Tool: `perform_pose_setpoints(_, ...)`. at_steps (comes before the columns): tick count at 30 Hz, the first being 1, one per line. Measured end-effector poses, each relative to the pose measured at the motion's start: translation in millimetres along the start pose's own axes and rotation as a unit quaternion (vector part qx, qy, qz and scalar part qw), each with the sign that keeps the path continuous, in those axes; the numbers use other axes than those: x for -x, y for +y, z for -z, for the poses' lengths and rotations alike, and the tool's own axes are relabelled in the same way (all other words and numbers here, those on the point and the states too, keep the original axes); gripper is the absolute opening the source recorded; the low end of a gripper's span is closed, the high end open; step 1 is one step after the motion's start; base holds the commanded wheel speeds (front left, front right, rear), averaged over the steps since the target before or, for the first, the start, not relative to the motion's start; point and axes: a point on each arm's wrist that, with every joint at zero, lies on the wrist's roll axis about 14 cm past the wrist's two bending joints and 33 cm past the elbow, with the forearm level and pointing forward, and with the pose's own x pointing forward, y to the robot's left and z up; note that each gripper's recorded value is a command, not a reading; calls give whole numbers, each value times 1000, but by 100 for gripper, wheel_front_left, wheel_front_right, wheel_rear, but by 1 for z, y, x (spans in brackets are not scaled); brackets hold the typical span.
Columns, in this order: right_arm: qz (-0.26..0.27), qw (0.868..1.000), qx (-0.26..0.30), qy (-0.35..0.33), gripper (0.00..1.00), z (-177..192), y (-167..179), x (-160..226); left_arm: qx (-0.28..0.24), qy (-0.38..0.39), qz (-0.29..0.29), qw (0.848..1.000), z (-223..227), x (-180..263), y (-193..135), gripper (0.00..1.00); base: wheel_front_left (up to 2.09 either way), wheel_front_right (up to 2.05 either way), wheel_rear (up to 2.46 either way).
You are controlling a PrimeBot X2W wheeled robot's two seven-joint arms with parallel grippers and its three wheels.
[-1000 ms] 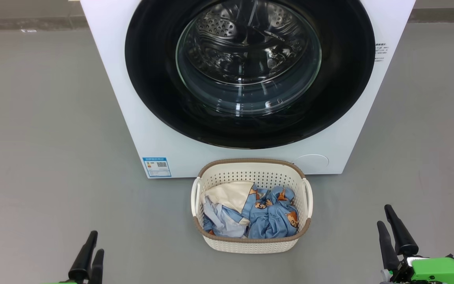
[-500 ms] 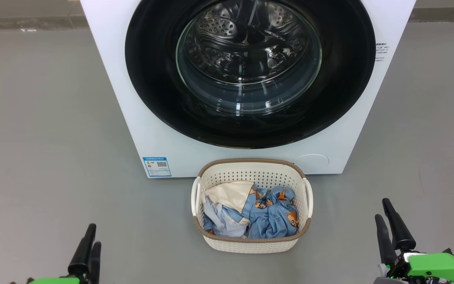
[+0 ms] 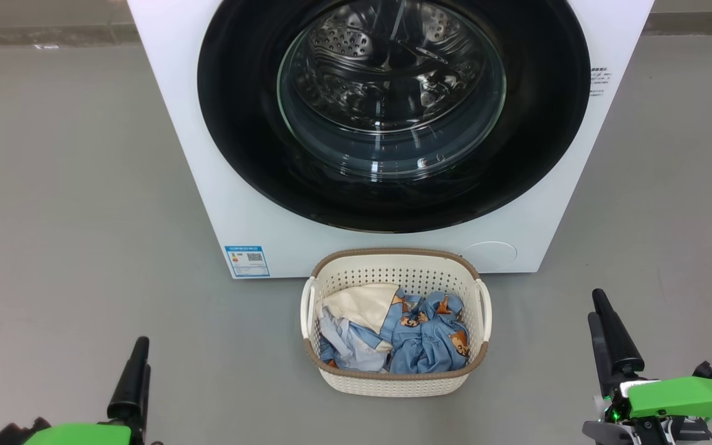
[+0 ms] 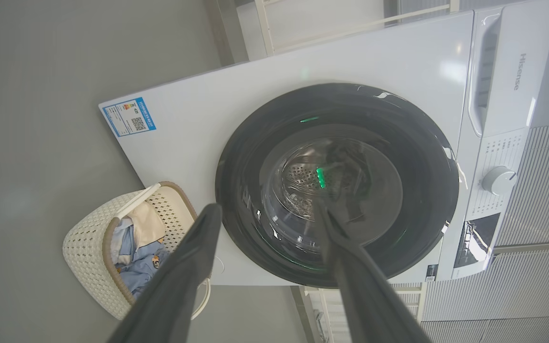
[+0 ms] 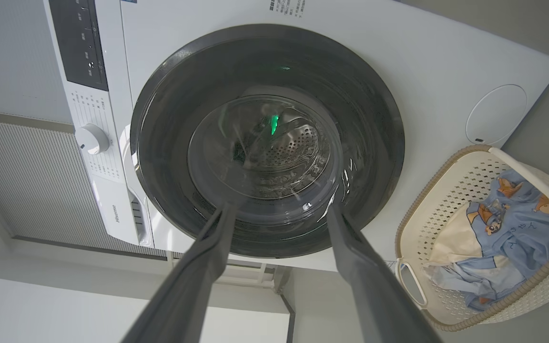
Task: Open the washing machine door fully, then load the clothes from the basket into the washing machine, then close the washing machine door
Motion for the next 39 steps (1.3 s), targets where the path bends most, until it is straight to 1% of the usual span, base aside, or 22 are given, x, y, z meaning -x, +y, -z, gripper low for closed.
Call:
perform_pose_setpoints(7,-10,999,44,3,100,4,6,-1,-45,-2,10,999,-2,-1,-6,100,0,0,0)
perform_pose_setpoints(8,-13,998,62,3,100,4,7,-2,-63,-4,11,998,-3,-1,-6,100,0,0,0)
perform_pose_setpoints(11,-17,995,93,5,100,5,10,-2,-88,-3,13,996,-3,-1,-8,100,0,0,0)
perform_pose_setpoints(15,-23,992,120,6,100,7,13,-4,-123,-4,21,992,-4,-2,-12,100,0,0,0)
perform_pose_setpoints(18,-30,988,151,8,100,9,17,-7,-151,-5,26,988,-4,-3,-15,100,0,0,0)
perform_pose_setpoints(24,-32,977,211,12,100,12,16,-7,-205,-9,34,978,-4,-3,-19,100,0,0,0)
perform_pose_setpoints(30,-34,961,274,17,100,15,14,-7,-265,-10,41,963,-5,-3,-22,100,0,0,0)
perform_pose_setpoints(34,-48,948,314,19,100,18,21,-11,-301,-12,44,953,-5,-3,-23,100,0,0,0)
perform_pose_setpoints(39,-53,932,356,25,100,22,21,-11,-342,-12,57,938,-2,-4,-29,100,0,0,0)
